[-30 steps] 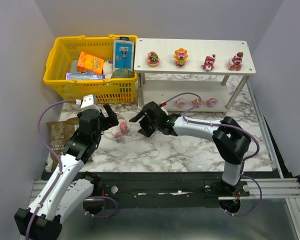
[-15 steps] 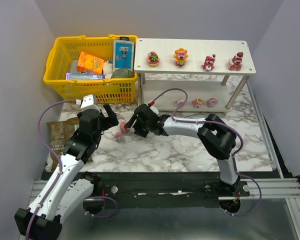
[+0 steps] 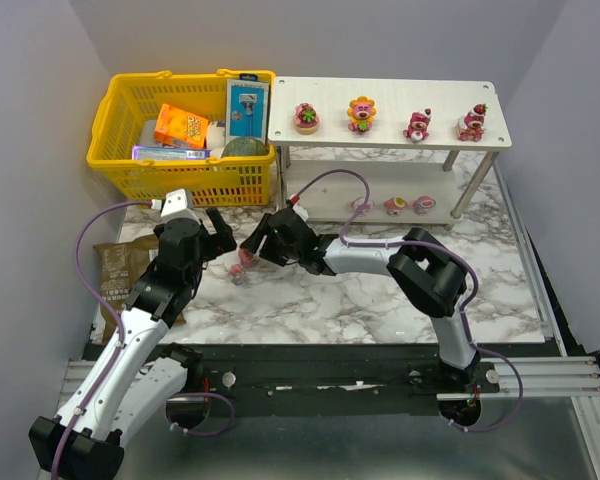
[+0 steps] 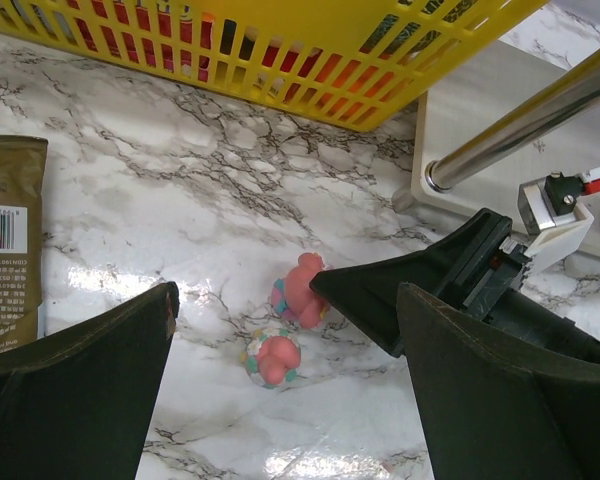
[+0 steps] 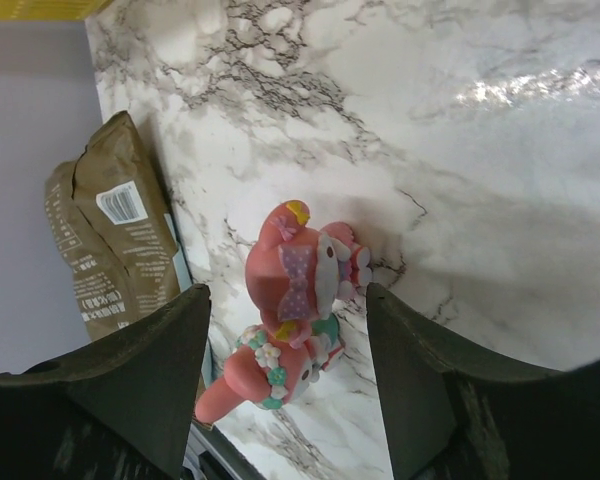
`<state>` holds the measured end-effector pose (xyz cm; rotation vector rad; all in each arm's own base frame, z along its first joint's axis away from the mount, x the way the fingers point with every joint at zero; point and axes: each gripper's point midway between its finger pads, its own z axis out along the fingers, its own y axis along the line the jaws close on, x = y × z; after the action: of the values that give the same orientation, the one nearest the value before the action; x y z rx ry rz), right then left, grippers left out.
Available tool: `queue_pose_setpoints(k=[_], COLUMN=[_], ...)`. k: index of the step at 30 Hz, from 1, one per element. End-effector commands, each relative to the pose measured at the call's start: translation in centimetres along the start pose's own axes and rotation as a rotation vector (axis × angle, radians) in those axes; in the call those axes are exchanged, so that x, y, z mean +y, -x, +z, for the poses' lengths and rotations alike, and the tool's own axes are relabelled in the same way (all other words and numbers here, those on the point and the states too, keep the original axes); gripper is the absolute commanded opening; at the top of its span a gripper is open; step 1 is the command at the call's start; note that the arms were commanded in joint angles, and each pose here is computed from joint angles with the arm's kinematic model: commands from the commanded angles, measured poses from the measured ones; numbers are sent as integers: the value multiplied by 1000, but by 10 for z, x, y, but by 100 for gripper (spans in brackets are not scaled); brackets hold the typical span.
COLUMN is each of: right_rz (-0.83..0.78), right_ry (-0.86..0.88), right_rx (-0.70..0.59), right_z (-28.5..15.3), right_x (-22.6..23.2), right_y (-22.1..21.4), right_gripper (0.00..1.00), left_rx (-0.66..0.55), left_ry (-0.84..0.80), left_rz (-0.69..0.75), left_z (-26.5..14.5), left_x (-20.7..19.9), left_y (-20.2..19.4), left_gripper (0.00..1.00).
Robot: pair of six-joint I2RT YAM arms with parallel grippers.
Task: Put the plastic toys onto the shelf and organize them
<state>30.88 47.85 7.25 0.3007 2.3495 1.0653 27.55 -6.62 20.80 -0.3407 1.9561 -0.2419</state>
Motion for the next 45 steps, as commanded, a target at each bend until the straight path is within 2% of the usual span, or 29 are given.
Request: queue_pose_setpoints(k=[1, 13, 18, 23, 26, 27, 30, 33, 36, 45], right_rz=[-52, -82, -89, -93, -92, -91, -87, -74, -60, -40], right_ry=[44, 28, 45, 34, 24, 24, 24, 23, 22, 15], right_rx=[-12, 18, 44, 75, 73, 72, 58, 57, 52, 13], right_z=[8, 17, 19, 20, 19, 17, 14, 11, 7, -4], right_x=[6, 6, 11, 9, 7, 7, 9, 10, 10, 12], right_y=[-2, -6, -11, -16, -15, -15, -11, -11, -9, 0], right_gripper=[70, 62, 53, 52, 46, 38, 26, 18, 13, 7], left_rx=[-19, -20, -22, -24, -22, -24, -24, -24, -23, -18], left_ry=[20, 18, 17, 16, 17, 16, 16, 14, 11, 3], left_rz=[-1, -2, -3, -3, -1, -3, -3, -4, -4, -4], left_z=[-2, -3, -3, -4, -3, -3, -4, -3, -3, -4], left_x=[4, 3, 3, 3, 3, 3, 3, 3, 2, 1], left_y=[4, 4, 5, 5, 4, 5, 5, 5, 5, 4], left_gripper=[99, 99, 99, 99, 99, 99, 99, 99, 99, 99])
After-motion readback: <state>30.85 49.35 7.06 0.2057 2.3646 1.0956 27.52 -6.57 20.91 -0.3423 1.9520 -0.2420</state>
